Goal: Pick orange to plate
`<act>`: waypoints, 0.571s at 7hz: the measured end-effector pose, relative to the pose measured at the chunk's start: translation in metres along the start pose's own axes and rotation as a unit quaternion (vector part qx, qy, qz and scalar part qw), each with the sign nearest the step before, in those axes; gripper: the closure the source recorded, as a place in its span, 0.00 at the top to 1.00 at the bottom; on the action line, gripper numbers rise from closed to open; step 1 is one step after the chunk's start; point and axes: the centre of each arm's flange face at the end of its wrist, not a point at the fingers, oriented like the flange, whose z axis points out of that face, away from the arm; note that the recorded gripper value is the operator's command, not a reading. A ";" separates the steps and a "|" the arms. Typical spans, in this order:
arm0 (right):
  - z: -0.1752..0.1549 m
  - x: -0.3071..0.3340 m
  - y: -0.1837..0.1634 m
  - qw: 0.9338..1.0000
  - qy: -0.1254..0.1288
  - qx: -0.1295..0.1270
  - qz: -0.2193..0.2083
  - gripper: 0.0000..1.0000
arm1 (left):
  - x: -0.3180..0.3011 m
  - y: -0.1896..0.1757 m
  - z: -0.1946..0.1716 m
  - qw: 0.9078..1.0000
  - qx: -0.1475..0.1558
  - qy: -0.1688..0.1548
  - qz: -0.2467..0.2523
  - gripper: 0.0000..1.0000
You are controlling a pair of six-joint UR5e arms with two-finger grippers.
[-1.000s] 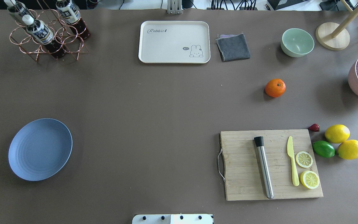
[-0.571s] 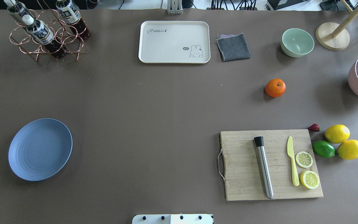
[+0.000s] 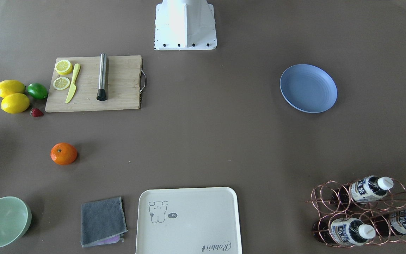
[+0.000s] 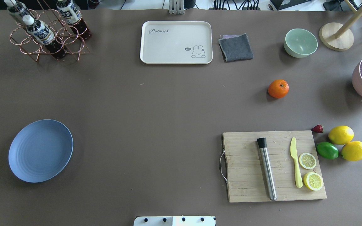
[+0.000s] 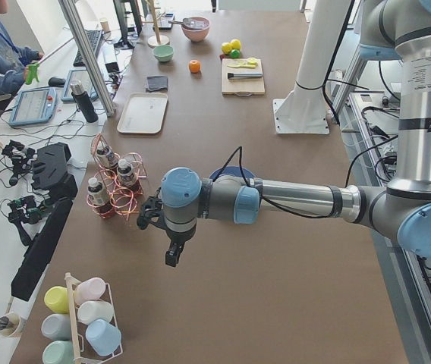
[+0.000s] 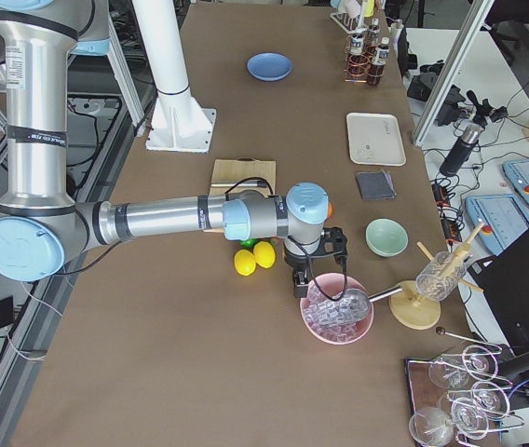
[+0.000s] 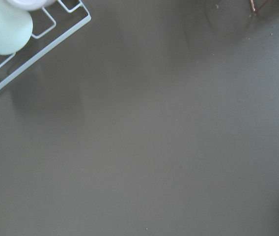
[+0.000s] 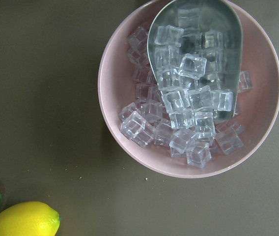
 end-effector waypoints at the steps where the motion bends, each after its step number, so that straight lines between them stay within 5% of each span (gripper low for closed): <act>1: -0.004 -0.004 -0.002 1.000 0.001 0.006 -0.007 1.00 | -0.001 -0.005 0.001 1.000 0.015 -0.002 0.010 0.98; 4: -0.008 -0.012 -0.007 0.996 0.003 0.064 -0.060 1.00 | 0.023 -0.007 0.008 0.998 0.047 0.015 0.035 0.98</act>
